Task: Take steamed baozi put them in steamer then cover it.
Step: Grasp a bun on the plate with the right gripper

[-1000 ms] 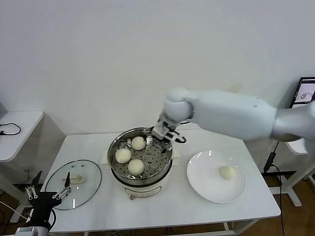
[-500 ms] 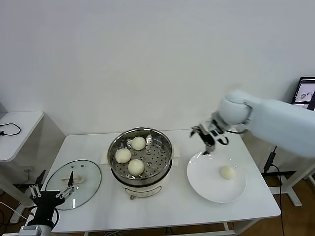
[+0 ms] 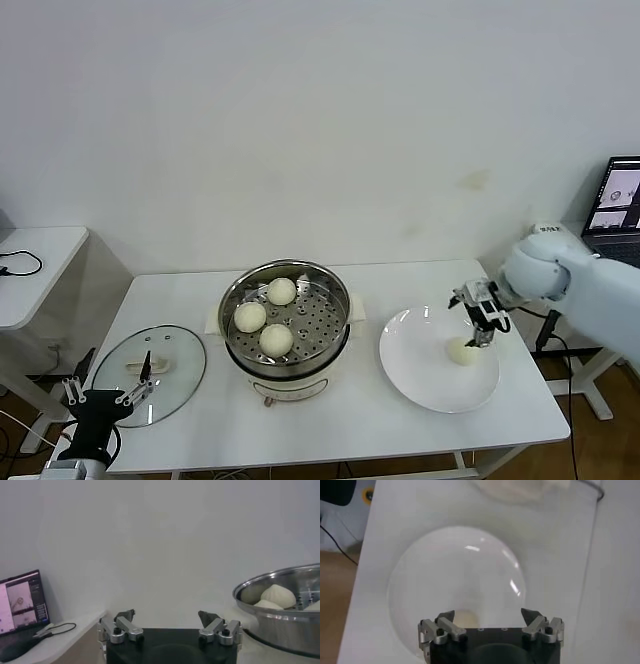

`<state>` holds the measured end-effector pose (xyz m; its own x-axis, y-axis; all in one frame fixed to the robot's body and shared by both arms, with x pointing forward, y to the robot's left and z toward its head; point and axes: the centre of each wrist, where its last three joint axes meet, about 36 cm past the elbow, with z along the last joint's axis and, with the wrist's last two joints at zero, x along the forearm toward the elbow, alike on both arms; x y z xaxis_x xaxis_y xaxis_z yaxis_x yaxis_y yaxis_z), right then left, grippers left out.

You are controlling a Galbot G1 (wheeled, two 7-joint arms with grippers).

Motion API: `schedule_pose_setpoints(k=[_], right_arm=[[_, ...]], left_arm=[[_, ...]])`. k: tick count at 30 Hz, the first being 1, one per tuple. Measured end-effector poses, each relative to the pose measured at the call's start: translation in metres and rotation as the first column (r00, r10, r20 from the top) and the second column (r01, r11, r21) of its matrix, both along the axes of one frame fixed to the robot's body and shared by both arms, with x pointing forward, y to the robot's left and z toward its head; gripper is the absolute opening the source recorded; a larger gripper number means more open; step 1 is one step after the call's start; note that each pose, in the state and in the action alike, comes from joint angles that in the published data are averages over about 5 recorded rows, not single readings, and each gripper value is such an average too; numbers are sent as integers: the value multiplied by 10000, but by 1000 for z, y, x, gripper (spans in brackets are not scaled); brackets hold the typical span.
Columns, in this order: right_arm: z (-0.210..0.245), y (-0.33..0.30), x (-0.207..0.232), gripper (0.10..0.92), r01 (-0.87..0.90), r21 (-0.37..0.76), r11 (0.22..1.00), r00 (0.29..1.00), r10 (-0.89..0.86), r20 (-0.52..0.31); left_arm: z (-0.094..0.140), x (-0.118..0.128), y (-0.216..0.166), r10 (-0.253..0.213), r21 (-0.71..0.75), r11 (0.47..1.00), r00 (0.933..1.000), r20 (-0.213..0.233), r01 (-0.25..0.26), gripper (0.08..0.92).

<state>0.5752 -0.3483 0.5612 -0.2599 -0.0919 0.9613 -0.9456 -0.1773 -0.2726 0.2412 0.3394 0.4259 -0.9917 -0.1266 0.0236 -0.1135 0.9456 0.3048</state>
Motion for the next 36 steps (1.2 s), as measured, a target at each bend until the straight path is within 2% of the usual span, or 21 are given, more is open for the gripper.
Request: schedule_pose_setpoints(k=[17, 31, 36], right_arm=[[-73, -31, 6, 823, 1190, -354, 9923, 9921, -1202, -360], [-102, -19, 27, 819, 1358, -389, 9900, 9899, -1372, -355], [-109, -17, 31, 784, 1391, -436, 9893, 9893, -1408, -388]], left_arm=[[-1, -2, 1, 45, 25, 10000, 10000, -58, -44, 823], [-2, 0, 3, 132, 30, 9999, 9999, -33, -131, 823], [-2, -1, 3, 157, 19, 9999, 9999, -55, -156, 823]])
